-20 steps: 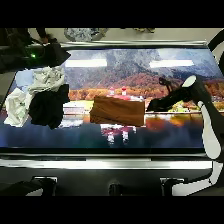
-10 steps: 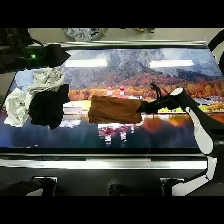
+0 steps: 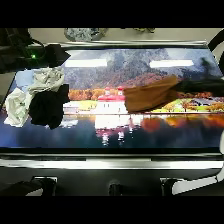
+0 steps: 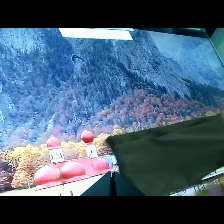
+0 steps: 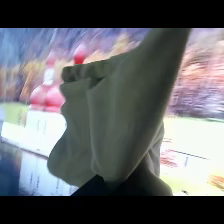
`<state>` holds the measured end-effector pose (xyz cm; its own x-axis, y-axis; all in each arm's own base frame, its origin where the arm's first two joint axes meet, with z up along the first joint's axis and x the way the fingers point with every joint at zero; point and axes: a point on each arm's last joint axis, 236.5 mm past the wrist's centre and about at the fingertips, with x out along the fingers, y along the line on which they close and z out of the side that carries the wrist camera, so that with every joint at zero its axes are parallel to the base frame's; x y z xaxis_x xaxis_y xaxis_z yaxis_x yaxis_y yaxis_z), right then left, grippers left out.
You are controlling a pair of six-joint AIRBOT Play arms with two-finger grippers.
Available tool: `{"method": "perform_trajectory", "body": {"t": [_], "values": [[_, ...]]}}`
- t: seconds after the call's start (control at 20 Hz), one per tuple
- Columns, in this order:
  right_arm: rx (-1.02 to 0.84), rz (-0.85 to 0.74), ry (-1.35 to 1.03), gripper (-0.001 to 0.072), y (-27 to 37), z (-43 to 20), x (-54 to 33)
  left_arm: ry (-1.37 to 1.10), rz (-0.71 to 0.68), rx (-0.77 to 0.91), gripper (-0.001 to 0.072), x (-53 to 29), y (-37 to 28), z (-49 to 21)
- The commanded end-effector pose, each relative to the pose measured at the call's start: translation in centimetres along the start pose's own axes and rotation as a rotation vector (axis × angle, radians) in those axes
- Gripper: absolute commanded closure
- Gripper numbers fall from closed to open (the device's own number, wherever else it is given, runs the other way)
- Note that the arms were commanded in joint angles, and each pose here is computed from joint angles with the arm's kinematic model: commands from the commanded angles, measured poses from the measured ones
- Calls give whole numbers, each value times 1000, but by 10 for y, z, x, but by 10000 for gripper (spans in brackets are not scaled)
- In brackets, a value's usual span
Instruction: Fold the shirts.
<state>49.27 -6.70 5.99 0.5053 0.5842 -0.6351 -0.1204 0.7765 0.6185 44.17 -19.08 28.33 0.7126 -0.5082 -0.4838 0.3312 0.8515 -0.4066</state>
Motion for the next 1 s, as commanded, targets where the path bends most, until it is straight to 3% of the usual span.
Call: {"method": "perform_trajectory", "body": {"t": [0.0, 0.25, 0.5, 0.75, 0.95], "values": [[105, -157, -99, 670, -68, -5, -102, 5, 7, 2, 681, 3, 2, -1], [321, -400, -117, 670, -149, -75, -220, 16, 4, 4, 681, 4, 0, -4], [587, -625, 153, 670, -194, -197, -269, 17, 0, 6, 681, 4, -2, -5], [737, -545, 254, 667, -180, -267, -212, 17, 0, 5, 681, 4, -2, -5], [749, -597, 380, 667, -174, -309, -213, 17, -1, 4, 681, 4, -2, -5]]}}
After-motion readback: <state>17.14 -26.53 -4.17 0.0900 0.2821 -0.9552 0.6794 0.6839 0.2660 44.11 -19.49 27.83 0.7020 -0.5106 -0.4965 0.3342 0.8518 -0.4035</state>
